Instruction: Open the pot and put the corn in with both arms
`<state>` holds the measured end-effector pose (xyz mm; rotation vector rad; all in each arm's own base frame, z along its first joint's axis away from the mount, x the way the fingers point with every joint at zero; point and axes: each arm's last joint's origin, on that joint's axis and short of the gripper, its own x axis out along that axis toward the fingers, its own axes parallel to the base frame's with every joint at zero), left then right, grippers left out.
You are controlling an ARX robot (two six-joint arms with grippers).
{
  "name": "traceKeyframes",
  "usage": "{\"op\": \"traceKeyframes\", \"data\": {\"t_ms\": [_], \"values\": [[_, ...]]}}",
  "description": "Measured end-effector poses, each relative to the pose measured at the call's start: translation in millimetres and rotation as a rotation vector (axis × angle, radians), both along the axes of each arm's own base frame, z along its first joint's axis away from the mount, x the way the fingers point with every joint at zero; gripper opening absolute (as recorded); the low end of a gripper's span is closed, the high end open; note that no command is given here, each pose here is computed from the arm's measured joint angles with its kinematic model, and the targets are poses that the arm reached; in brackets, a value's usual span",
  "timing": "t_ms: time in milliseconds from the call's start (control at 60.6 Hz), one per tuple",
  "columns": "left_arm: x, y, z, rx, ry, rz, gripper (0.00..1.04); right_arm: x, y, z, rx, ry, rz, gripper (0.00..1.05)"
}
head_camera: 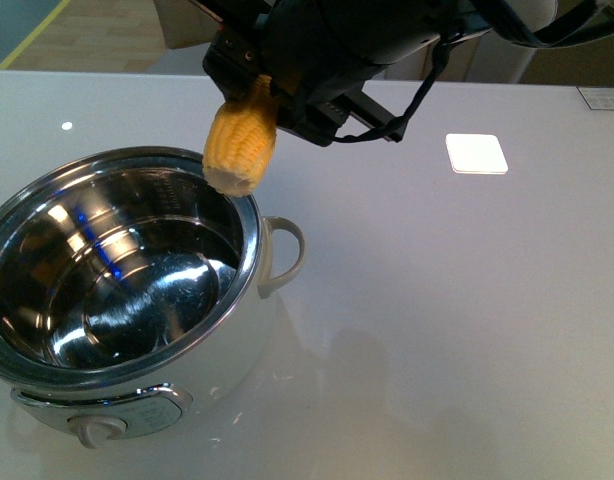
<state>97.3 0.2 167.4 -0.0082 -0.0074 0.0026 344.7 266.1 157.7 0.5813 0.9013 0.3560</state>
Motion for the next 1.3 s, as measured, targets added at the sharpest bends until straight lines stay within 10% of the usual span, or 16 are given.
{"op": "traceKeyframes", "data": {"t_ms": [1055,1303], "values": [[0.0,0.0,0.0,0.0,0.0,0.0,0.98,-27.3,37.2,-48.7,-0.074,0.134,0.2,0.22],[0.0,0.0,0.0,0.0,0.0,0.0,0.98,-27.0,38.5,-48.8,-0.068,0.124,0.212,0.61]]}}
